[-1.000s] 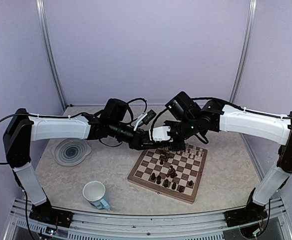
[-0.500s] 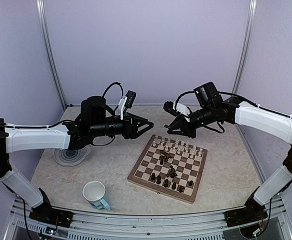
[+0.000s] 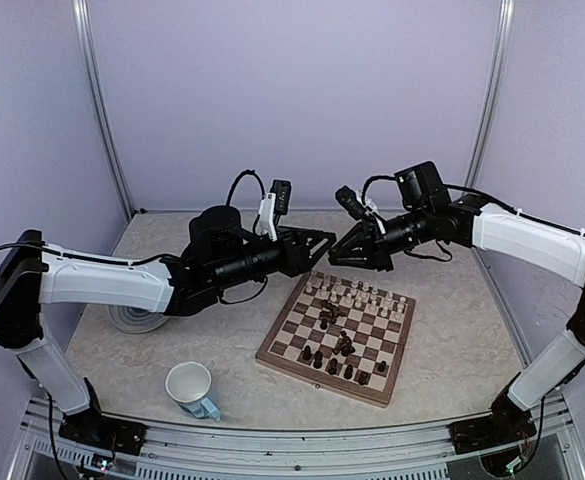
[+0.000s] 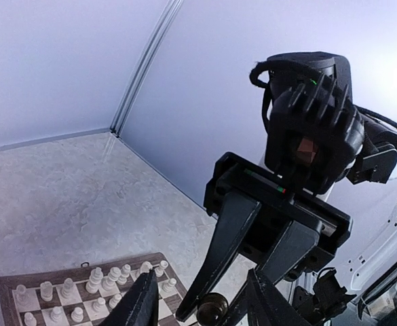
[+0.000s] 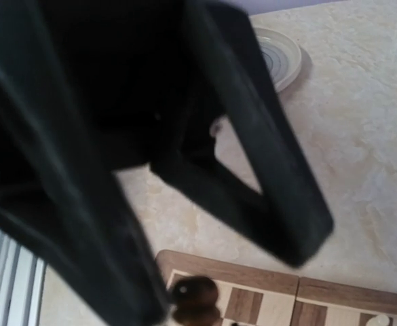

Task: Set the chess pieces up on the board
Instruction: Pass from the right arm to the left

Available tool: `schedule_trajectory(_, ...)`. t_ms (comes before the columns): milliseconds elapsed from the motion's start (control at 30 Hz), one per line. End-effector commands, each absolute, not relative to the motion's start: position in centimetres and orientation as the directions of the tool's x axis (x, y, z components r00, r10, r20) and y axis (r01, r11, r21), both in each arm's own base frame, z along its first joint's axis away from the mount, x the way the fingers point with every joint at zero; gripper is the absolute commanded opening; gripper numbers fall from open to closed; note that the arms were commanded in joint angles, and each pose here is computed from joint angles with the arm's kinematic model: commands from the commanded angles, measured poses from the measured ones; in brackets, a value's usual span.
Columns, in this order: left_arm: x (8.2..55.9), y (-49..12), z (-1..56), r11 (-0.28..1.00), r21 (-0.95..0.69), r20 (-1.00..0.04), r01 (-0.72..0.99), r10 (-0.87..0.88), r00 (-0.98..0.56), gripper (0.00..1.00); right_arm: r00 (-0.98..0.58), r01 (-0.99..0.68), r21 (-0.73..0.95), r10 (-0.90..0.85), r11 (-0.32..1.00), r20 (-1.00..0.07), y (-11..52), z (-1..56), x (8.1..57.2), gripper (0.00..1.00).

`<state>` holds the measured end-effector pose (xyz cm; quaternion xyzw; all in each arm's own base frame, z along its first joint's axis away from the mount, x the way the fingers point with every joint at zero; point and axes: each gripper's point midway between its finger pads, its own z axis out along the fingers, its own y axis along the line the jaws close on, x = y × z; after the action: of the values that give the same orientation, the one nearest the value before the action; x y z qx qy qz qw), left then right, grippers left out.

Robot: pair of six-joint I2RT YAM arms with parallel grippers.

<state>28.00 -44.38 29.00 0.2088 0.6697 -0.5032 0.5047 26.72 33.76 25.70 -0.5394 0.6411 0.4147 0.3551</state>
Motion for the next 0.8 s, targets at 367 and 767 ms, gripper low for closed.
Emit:
schedule_trajectory(367,27.6,-46.0,29.6,0.303,-0.531,-0.845,0.791,-0.26,-0.468,0.24,-0.148,-0.989,0.13,-0.36,0.075,-0.921,33.1,27.3,26.5,0.09)
schedule_trajectory(767,27.9,-45.1,28.7,0.331,-0.491,-0.871,0.806,-0.181,-0.457,0.05,-0.112,-0.991,0.07,-0.416,0.116,-0.902,31.6,25.8,27.0,0.39)
